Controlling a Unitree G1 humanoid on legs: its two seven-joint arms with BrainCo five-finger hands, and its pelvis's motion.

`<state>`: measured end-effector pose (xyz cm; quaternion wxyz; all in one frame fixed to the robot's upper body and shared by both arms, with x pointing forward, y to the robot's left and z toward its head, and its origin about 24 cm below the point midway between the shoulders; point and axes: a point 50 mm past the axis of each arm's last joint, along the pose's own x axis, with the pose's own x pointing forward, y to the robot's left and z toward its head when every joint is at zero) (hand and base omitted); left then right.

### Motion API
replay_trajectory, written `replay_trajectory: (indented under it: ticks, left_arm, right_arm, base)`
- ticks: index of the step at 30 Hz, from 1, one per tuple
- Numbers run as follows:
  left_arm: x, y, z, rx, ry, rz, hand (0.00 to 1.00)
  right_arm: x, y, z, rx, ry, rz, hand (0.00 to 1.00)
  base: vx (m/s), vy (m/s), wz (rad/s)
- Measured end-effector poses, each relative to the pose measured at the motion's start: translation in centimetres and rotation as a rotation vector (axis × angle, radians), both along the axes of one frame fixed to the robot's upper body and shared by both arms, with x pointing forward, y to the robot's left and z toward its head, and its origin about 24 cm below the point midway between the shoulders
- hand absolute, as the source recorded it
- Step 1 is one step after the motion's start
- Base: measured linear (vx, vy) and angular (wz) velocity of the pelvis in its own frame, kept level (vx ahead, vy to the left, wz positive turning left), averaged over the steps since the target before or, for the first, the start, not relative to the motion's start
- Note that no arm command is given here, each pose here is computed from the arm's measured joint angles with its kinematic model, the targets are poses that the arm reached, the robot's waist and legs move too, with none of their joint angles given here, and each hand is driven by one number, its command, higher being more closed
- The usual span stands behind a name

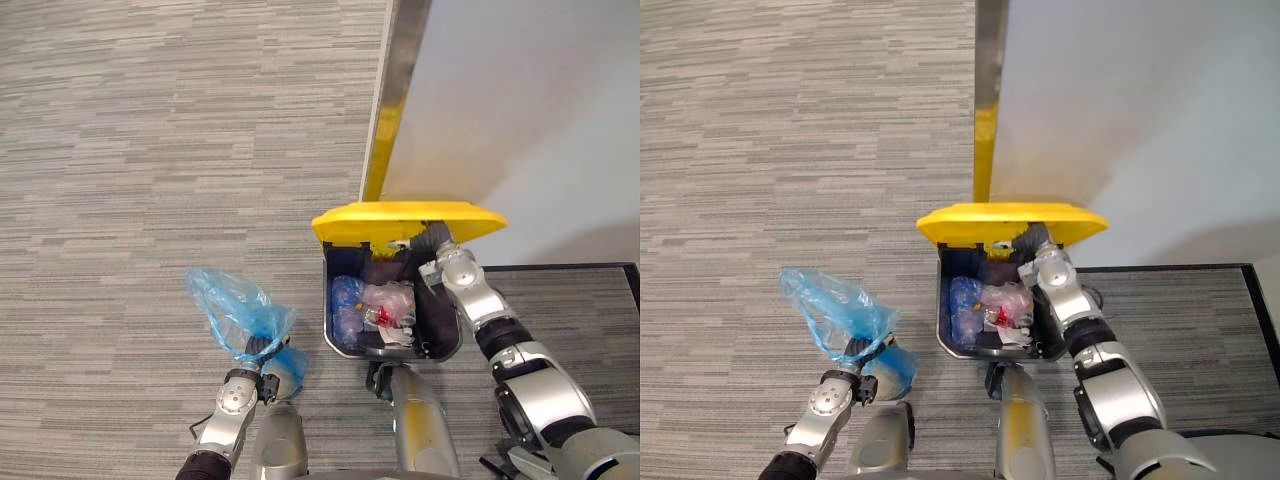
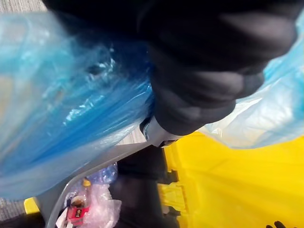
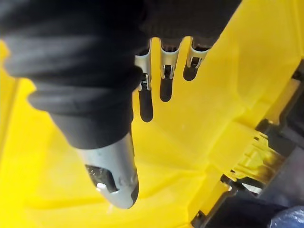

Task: Gather rubbish on tea table into small bin, then transfer packed bag to large trash can.

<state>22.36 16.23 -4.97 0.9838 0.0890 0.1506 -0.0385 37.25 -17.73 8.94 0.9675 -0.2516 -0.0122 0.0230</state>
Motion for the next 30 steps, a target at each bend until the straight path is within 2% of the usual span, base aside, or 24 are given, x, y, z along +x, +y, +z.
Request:
replay_trajectory:
  ticks: [10, 16, 24, 30]
  left_arm:
    - [0.8, -0.9, 3.0, -0.062, -0.141, -0.049, 1.0]
    - [1.2, -2.9, 5.8, -0.14, -0.263, -0.148, 1.0]
    - [1.1, -8.7, 10.1, -0.261, -0.428, -0.403, 1.0]
    - [2.2, -12.3, 13.1, -0.288, -0.534, -0.545, 1.0]
  right_arm:
    - [0.2, -0.4, 0.6, -0.041, -0.011, 0.008, 0.0]
    - [0.3, -0.8, 1.0, -0.068, -0.016, 0.008, 0.0]
    - [1.5, -0.2, 2.7, -0.107, -0.037, 0.021, 0.0]
    - [2.3, 0.2, 4.1, -0.183, -0.044, 0.039, 0.0]
  base:
    - [0.0, 0.01, 0.0]
    - [0.0, 0.0, 0.0]
    - [0.0, 0.0, 0.0]
    - [-0.01, -0.007, -0.03]
